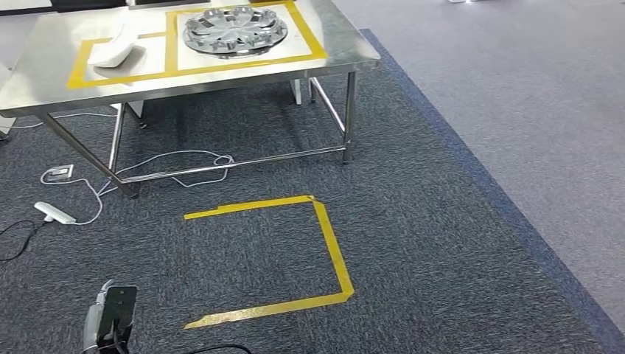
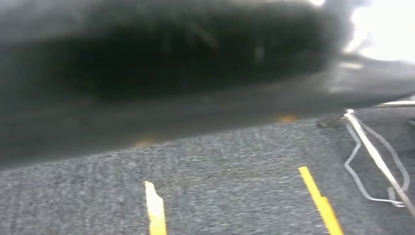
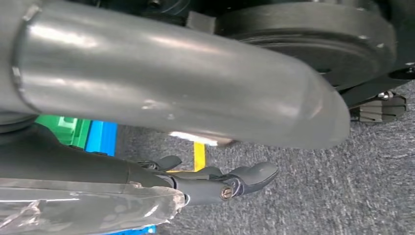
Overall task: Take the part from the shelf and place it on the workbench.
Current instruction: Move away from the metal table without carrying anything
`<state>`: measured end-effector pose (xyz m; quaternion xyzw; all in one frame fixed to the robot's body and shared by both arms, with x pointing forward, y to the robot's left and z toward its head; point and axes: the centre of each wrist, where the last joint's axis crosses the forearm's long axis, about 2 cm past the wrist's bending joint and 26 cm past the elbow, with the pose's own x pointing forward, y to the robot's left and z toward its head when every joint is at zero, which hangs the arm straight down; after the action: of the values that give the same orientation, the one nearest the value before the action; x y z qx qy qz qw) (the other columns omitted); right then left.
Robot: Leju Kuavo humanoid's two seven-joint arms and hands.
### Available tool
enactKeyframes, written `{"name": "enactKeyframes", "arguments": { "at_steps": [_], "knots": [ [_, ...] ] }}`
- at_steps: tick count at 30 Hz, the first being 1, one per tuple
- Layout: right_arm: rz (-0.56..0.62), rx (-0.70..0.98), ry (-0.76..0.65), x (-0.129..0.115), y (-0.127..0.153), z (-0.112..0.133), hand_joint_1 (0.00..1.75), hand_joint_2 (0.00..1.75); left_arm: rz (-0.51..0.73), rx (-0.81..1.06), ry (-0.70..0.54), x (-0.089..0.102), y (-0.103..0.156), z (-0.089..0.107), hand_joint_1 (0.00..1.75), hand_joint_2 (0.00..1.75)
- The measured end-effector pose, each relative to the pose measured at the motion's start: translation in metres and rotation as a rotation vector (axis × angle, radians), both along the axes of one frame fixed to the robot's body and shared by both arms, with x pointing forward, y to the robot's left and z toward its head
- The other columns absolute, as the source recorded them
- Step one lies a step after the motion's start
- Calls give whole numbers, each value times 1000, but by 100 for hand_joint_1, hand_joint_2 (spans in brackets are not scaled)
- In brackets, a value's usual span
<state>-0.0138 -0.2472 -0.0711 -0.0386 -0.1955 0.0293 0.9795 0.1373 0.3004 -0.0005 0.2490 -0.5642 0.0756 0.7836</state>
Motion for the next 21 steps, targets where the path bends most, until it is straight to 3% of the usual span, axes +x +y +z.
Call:
{"name": "enactKeyframes", "arguments": {
  "at_steps": [8,11,21],
  "knots": [
    [0,2,-2,1,0,0,0,0,19,-7,29,-3,2,-4,0,0],
    [4,0,-2,1,0,0,0,0,26,-55,98,-6,2,-9,0,0],
    [10,-22,-7,2,-3,0,0,0,-27,9,531,-77,2,-88,0,0]
  ]
}}
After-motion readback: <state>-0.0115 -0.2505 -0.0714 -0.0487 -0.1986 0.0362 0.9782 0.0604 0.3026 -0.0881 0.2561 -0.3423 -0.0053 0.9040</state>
